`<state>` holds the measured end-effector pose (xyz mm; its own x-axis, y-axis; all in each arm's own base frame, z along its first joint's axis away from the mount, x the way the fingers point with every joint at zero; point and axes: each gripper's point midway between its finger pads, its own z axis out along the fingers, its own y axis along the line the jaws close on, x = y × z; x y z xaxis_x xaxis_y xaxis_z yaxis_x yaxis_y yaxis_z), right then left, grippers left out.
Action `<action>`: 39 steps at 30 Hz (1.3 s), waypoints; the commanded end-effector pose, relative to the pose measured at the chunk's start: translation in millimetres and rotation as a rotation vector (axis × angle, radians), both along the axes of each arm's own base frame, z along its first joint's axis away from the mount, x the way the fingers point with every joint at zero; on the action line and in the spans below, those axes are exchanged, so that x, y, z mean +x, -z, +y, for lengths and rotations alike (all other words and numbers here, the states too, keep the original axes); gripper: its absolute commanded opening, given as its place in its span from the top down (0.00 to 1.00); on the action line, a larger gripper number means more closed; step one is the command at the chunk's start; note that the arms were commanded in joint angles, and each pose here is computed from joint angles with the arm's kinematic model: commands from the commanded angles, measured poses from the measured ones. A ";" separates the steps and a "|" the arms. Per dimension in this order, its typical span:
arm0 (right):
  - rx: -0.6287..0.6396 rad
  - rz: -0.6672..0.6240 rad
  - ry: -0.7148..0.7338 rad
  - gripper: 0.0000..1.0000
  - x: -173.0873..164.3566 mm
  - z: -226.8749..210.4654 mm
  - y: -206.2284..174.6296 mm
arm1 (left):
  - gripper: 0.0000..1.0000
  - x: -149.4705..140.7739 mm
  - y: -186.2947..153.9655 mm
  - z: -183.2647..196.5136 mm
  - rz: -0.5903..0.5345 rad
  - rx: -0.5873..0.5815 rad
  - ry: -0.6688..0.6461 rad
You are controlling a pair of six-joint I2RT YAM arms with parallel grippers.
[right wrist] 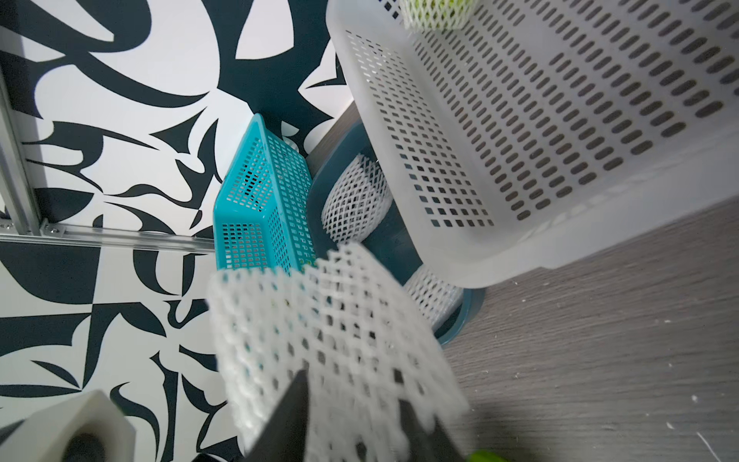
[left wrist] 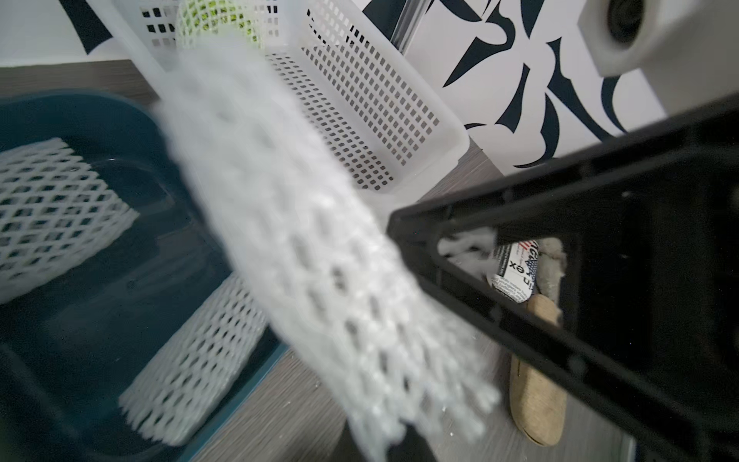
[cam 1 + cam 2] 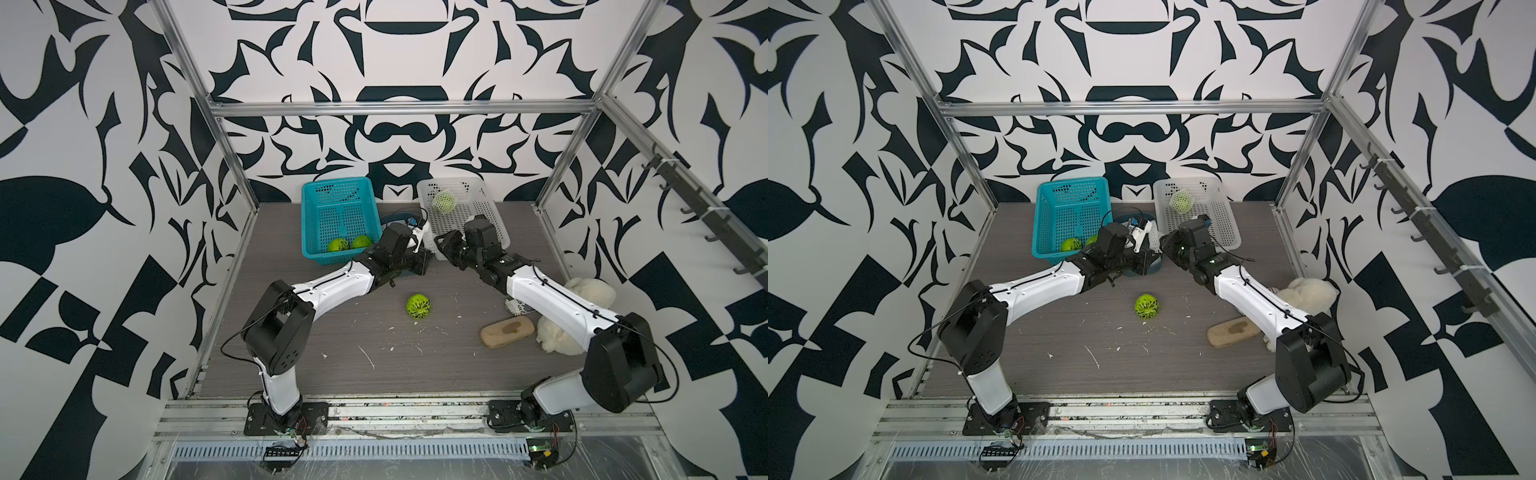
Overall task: Sleeve custard apples in foam nets
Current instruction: Open the foam net.
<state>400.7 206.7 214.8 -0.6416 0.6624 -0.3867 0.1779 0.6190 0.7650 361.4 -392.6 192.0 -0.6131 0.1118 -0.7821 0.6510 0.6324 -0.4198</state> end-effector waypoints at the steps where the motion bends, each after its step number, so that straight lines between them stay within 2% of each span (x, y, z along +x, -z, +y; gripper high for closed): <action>1: 0.024 -0.087 -0.037 0.01 5.9 0.7 -31.2 | 1.00 -4.1 -17.8 3.5 0.028 -0.068 0.016; 5: -0.008 -0.085 -0.126 0.01 1.2 -6.9 -35.1 | 1.00 7.7 -4.5 23.2 0.118 -0.056 -0.065; 9: -0.055 -0.093 -0.232 0.01 -8.6 -14.5 -31.1 | 1.00 18.8 0.9 48.4 0.243 -0.108 -0.132; 14: -0.136 -0.085 -0.395 0.06 -23.4 -8.2 -23.4 | 1.00 13.3 -2.3 64.5 0.264 -0.089 -0.157; 16: -0.185 -0.077 -0.449 0.12 -26.4 -6.2 -19.2 | 1.00 10.0 -4.4 68.2 0.268 -0.068 -0.159; 21: -0.333 -0.126 -0.572 0.17 -32.0 5.5 -11.9 | 1.00 0.5 -4.6 72.1 0.301 -0.017 -0.138; 25: -0.481 -0.156 -0.650 0.18 -32.9 15.0 -4.4 | 1.00 -13.0 -1.1 69.1 0.355 0.016 -0.072; 32: -0.515 -0.153 -0.742 0.27 -33.5 29.0 10.9 | 1.00 -24.8 6.2 66.0 0.428 0.043 -0.018; 35: -0.537 -0.153 -0.777 0.27 -39.0 35.1 18.2 | 1.00 -22.5 5.9 63.4 0.438 0.040 -0.019; 39: -0.612 -0.139 -0.729 0.28 -29.2 26.0 25.8 | 1.00 -24.2 4.1 57.8 0.452 0.033 0.008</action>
